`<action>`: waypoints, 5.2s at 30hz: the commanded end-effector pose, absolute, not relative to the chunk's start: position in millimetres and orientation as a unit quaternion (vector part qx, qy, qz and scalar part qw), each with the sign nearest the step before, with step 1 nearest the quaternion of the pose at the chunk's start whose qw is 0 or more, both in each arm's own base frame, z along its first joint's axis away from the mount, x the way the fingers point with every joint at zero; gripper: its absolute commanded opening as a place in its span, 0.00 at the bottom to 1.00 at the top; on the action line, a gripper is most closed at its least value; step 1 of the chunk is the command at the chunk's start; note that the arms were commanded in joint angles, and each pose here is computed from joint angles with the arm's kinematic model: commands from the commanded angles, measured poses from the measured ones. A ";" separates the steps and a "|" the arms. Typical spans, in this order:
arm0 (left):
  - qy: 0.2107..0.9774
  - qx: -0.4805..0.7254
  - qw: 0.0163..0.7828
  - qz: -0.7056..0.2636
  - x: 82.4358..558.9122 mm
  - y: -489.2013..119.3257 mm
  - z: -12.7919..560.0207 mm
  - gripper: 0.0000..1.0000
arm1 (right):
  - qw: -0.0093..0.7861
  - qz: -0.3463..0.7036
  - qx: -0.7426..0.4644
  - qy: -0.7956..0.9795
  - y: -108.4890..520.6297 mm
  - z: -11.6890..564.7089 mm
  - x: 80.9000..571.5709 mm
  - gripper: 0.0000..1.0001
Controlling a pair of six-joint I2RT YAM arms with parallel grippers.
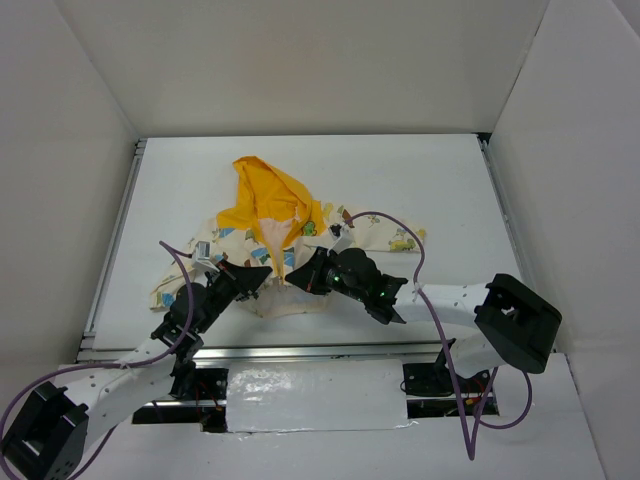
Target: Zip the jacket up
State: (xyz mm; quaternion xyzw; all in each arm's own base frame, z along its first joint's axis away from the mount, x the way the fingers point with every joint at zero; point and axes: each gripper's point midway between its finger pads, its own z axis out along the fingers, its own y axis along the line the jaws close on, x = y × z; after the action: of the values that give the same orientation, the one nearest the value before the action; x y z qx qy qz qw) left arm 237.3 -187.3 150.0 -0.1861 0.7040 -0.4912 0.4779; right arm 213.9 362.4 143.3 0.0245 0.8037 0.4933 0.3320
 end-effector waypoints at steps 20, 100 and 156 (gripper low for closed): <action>0.672 -0.178 0.483 -0.532 235.2 -193.5 174.9 0.00 | 0.368 0.516 0.022 0.773 370.7 178.2 232.6 0.00; 0.676 -0.176 0.501 -0.511 242.5 -189.5 189.1 0.00 | 0.381 0.531 -0.017 0.757 366.6 173.4 226.2 0.00; 0.686 -0.176 0.492 -0.506 242.3 -191.2 179.1 0.00 | 0.389 0.540 -0.009 0.746 361.5 183.8 226.6 0.00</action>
State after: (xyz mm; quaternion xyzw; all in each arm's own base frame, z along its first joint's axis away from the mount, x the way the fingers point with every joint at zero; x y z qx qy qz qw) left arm 242.5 -188.6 160.7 -0.1873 0.7071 -0.4866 0.4777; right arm 221.4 361.5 155.7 -0.0127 0.7773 0.5139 0.3628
